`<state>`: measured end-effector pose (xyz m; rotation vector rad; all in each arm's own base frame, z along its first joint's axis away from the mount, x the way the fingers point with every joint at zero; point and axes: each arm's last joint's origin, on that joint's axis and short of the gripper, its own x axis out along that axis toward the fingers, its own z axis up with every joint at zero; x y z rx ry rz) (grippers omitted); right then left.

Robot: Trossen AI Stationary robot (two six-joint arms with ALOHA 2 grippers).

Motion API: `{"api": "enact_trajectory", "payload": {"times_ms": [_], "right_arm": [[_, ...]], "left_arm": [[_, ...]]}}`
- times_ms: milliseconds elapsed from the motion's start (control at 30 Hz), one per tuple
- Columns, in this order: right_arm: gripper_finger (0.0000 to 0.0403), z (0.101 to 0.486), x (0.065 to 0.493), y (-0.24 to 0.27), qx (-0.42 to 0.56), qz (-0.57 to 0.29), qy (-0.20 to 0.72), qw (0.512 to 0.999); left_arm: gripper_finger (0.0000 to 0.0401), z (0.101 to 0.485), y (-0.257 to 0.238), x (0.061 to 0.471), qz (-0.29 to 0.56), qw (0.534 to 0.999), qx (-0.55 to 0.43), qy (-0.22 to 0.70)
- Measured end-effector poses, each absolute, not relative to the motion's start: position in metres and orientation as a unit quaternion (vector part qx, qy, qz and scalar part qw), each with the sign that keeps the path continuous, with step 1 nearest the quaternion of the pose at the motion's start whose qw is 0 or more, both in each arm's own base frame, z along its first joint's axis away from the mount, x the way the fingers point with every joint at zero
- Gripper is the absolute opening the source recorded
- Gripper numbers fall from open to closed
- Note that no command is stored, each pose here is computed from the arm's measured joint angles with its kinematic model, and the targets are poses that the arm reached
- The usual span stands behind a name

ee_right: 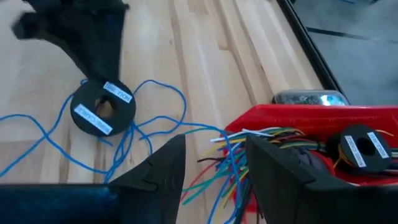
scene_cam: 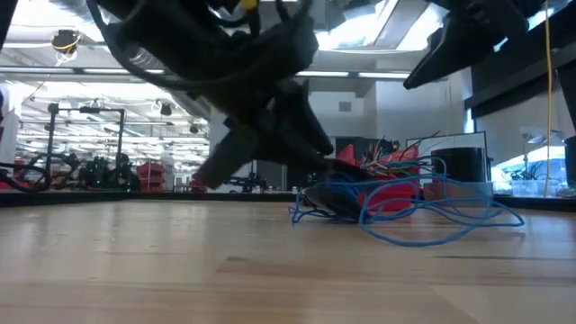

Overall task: Coil cords
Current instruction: Uncoil the blue wire from the black spool

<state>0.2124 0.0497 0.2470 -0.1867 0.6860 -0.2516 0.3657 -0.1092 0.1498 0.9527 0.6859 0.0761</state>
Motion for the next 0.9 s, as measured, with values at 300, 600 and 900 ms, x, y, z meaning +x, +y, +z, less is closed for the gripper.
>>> {"api": "enact_trajectory", "payload": {"times_ms": [300,600,900], "right_arm": [[0.0172,0.249,0.214,0.05,-0.087,-0.122,0.322,0.935],[0.0172,0.251,0.217,0.053,-0.075,-0.08,0.314,0.943],[0.0172,0.285,0.216,0.075,-0.08,-0.038,0.246,0.965]], "left_arm": [[0.0097,0.146,-0.094,0.373,-0.02,0.84,0.432,0.327],[0.001,0.165,-0.09,0.382,0.022,0.85,0.421,0.316],[0.0002,0.262,-0.076,0.352,0.263,0.846,0.387,0.255]]}}
